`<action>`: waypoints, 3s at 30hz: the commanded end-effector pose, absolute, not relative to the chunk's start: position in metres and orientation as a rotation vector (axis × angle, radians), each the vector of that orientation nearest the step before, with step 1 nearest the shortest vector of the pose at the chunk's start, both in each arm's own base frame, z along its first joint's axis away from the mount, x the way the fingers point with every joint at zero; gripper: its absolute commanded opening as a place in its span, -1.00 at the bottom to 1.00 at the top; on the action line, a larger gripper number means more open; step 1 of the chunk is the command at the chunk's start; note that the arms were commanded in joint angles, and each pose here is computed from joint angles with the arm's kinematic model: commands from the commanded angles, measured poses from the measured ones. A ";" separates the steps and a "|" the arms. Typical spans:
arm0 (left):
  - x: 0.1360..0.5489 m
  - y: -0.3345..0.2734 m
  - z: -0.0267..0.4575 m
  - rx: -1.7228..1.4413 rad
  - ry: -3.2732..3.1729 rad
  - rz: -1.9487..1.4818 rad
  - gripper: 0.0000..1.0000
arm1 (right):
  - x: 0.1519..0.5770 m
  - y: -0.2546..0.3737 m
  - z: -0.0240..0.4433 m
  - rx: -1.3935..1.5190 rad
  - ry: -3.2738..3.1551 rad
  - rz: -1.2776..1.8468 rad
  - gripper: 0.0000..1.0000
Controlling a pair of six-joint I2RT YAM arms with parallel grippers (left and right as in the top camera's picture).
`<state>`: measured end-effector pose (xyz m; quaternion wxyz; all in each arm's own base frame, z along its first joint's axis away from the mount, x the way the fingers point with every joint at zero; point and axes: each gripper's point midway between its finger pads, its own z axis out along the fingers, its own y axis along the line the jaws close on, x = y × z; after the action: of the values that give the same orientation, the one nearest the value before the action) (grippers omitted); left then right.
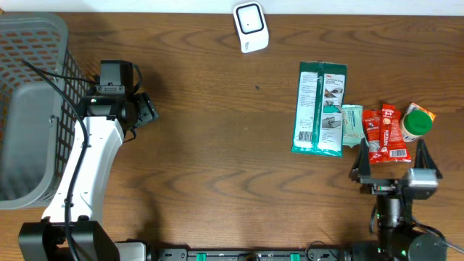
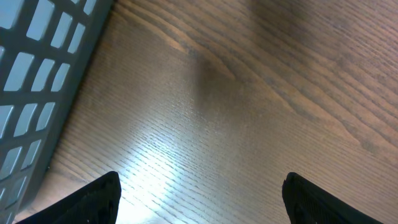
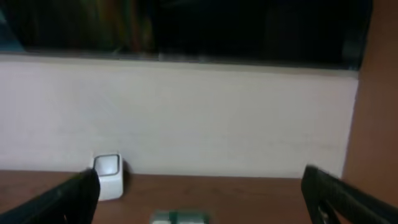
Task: Scan the item barcode
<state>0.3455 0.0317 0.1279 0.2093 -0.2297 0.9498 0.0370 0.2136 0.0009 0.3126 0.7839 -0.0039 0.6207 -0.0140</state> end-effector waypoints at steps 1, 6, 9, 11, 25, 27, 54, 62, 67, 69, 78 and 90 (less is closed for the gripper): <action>0.348 0.033 0.135 -0.643 2.617 0.106 0.68 | 0.218 0.005 0.303 -0.034 1.269 -0.017 0.99; 0.348 0.033 0.135 -0.644 2.617 0.106 0.68 | 0.221 0.004 0.294 -0.028 1.183 -0.020 0.99; 0.348 0.033 0.135 -0.643 2.617 0.106 0.67 | 0.223 0.004 0.285 -0.023 1.172 -0.015 0.99; 0.348 0.033 0.135 -0.643 2.617 0.106 0.67 | 0.226 0.003 0.277 -0.017 1.187 -0.013 0.99; 0.348 0.033 0.135 -0.643 2.617 0.106 0.67 | 0.245 0.000 0.206 0.015 1.445 0.010 0.99; 0.348 0.033 0.135 -0.644 2.617 0.106 0.68 | 0.246 0.000 0.193 0.014 1.497 0.009 0.98; 0.348 0.033 0.135 -0.644 2.617 0.106 0.67 | 0.246 0.001 0.156 0.015 1.648 0.018 0.98; 0.348 0.033 0.135 -0.643 2.617 0.106 0.67 | 0.246 0.001 0.156 0.015 1.648 0.018 0.99; 0.348 0.033 0.135 -0.644 2.616 0.106 0.67 | 0.246 0.001 0.156 0.015 1.648 0.018 0.99; 0.348 0.033 0.138 -0.642 2.608 0.103 0.67 | 0.246 0.001 0.156 0.015 1.648 0.018 0.99; 0.326 0.048 0.230 -0.619 2.319 0.131 0.68 | 0.246 0.001 0.156 0.015 1.648 0.018 0.99; 0.228 0.050 0.354 -0.589 1.868 0.013 0.68 | 0.246 0.001 0.156 0.015 1.648 0.018 0.99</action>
<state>0.2471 0.0471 0.3406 0.5364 -0.2508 0.8058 -0.0009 0.2465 0.0046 0.1569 0.6798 -0.0029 0.7334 0.0069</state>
